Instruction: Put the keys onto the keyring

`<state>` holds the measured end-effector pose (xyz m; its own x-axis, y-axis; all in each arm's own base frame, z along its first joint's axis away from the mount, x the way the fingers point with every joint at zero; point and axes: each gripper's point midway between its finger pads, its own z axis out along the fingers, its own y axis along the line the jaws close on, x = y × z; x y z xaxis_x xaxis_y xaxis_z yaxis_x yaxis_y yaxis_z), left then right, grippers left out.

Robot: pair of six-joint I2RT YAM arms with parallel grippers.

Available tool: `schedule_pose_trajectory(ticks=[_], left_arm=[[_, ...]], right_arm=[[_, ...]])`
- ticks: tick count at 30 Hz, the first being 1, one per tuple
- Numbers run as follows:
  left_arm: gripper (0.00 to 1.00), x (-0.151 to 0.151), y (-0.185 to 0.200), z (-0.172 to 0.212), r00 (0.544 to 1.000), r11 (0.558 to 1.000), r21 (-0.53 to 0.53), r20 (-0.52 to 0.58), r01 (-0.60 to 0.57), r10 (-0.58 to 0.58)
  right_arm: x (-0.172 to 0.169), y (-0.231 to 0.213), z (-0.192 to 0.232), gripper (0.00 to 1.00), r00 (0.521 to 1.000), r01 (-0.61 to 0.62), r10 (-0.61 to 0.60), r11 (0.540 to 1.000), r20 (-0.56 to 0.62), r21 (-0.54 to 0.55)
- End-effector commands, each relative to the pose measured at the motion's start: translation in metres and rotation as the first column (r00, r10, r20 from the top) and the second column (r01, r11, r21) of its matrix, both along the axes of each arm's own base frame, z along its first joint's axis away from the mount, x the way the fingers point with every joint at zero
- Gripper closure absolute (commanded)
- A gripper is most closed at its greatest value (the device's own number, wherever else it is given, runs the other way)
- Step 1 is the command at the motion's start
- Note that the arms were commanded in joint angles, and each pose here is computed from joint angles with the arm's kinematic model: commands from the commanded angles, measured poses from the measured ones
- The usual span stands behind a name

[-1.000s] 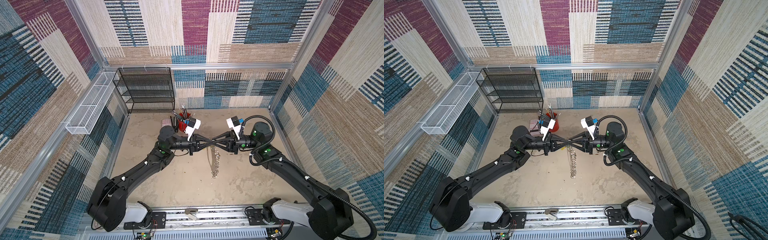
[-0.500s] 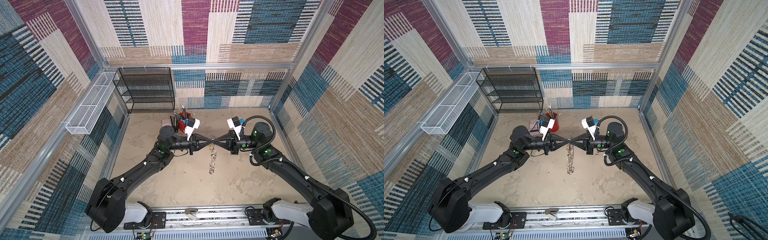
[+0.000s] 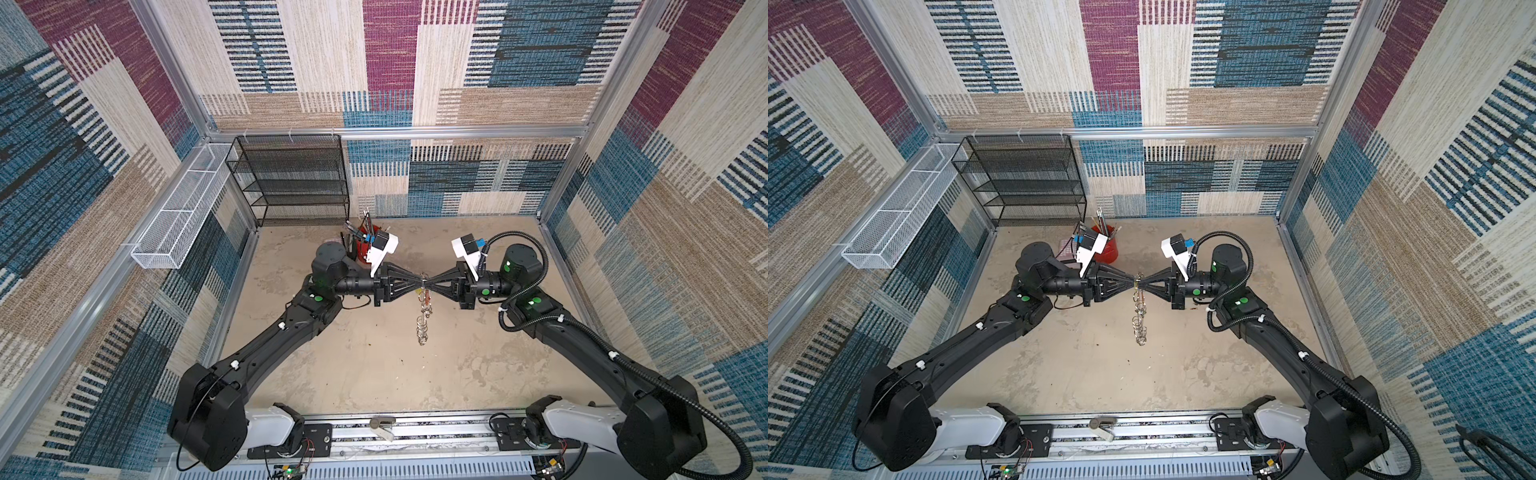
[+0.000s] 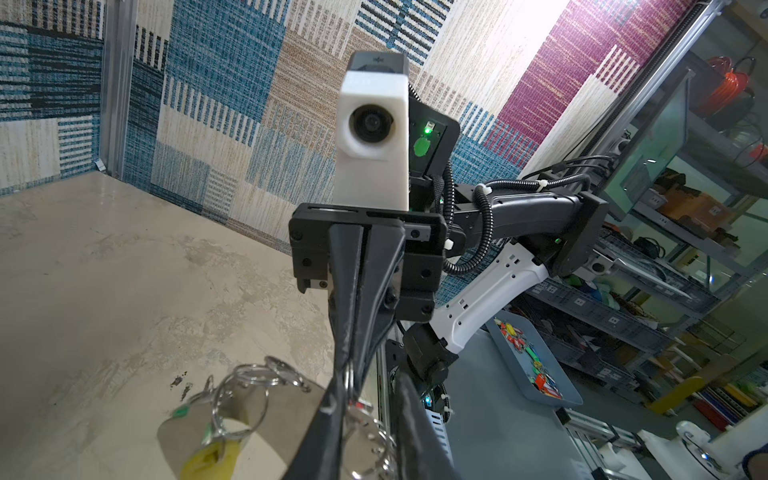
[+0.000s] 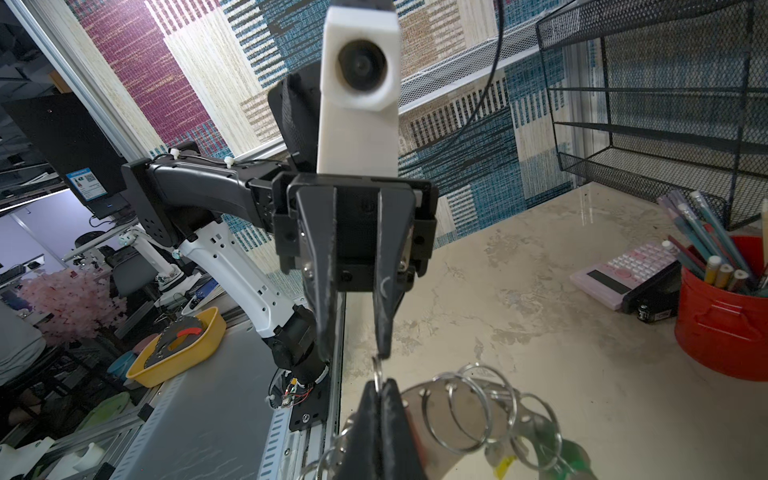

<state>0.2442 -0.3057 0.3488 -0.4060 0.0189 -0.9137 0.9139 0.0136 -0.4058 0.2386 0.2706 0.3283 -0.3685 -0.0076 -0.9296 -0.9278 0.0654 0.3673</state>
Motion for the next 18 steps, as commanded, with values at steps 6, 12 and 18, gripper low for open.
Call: schedule_pose_trajectory(ticks=[6,12,18], left_arm=[[0.61,-0.020,0.024,-0.016,0.995,0.950,0.305,0.043,0.069,-0.086],[0.66,-0.014,0.018,-0.012,0.987,0.908,0.398,0.029,0.132,-0.156],[0.67,-0.009,0.005,-0.014,0.981,0.875,0.458,0.030,0.155,-0.189]], right_arm=[[-0.003,0.002,0.000,1.00,0.996,-0.006,0.010,0.999,0.090,-0.043],[-0.007,0.006,0.001,1.00,0.993,-0.033,0.040,0.998,0.115,-0.061],[-0.009,0.005,0.001,1.00,0.991,-0.040,0.047,0.997,0.122,-0.059]])
